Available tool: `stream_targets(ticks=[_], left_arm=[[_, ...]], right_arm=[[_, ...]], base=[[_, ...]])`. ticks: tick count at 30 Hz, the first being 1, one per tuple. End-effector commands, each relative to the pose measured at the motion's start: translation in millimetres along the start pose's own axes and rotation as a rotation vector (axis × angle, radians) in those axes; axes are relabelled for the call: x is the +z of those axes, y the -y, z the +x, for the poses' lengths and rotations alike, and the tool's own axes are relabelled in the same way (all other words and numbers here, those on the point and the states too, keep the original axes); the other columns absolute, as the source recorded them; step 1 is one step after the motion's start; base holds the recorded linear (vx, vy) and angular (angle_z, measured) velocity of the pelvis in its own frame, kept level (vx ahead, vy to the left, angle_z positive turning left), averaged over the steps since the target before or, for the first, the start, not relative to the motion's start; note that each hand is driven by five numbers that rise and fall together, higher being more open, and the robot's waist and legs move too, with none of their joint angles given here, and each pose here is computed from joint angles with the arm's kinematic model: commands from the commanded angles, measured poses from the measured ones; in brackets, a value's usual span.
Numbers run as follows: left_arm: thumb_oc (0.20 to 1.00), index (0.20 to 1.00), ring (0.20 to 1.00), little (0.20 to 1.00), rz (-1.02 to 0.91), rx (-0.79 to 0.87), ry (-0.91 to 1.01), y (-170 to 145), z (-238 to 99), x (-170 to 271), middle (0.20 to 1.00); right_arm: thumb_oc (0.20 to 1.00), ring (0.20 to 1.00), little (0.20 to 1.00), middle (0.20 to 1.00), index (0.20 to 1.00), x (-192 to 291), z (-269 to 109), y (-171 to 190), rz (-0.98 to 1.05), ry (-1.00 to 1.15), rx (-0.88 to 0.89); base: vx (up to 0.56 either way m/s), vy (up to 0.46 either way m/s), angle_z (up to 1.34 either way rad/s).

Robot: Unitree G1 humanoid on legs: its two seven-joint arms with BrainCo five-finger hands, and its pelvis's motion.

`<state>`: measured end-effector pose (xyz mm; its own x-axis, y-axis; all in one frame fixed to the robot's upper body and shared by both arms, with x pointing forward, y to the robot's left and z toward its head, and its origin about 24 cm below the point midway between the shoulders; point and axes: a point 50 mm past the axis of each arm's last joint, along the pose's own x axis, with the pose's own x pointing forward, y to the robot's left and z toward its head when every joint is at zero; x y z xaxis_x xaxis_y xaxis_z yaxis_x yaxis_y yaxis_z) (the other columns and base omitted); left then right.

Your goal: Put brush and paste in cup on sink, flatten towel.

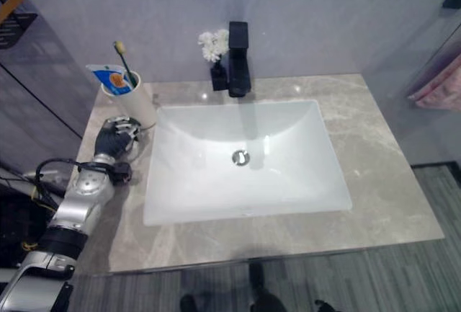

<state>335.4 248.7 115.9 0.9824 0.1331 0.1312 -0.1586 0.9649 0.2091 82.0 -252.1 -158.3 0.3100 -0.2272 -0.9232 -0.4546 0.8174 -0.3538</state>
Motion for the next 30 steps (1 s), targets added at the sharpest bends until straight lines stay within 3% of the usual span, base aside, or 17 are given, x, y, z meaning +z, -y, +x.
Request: stream_targets(ticks=[1, 15, 22, 24, 30], left_arm=[[0.2, 0.2, 0.2, 0.2, 0.077, 0.056, 0.039, -2.3, 18.7, 15.6, 0.2], [0.2, 0.2, 0.2, 0.2, 0.084, 0.135, 0.008, -35.6, -1.5, 1.7, 0.2], [0.2, 0.2, 0.2, 0.2, 0.037, 0.26, -0.005, -59.2, 13.6, 10.1, 0.2], [0.2, 0.2, 0.2, 0.2, -0.052, 0.288, 0.013, -60.9, 24.6, 20.5, 0.2], [0.2, 0.2, 0.2, 0.2, -0.005, 0.313, 0.048, -68.4, 37.6, 40.6, 0.2]], right_arm=[[1.0, 1.0, 1.0, 1.0, 1.0, 18.9, 1.9, 13.9, -0.024, 0.055, -0.053], [1.0, 1.0, 1.0, 1.0, 1.0, 7.3, 1.4, 9.3, 0.012, 0.013, -0.037], [1.0, 1.0, 1.0, 1.0, 1.0, 10.1, 1.6, 10.5, 0.035, 0.023, -0.033], [1.0, 1.0, 1.0, 1.0, 1.0, 8.8, 1.5, 13.7, 0.055, 0.018, -0.045], [1.0, 1.0, 1.0, 1.0, 1.0, 8.6, 1.3, 15.9, 0.048, 0.022, -0.05]], base=[[0.0, 0.0, 0.0], [0.01, 0.005, 0.0], [0.01, -0.019, -0.02], [0.01, -0.03, -0.08], [0.0, -0.01, -0.12]])
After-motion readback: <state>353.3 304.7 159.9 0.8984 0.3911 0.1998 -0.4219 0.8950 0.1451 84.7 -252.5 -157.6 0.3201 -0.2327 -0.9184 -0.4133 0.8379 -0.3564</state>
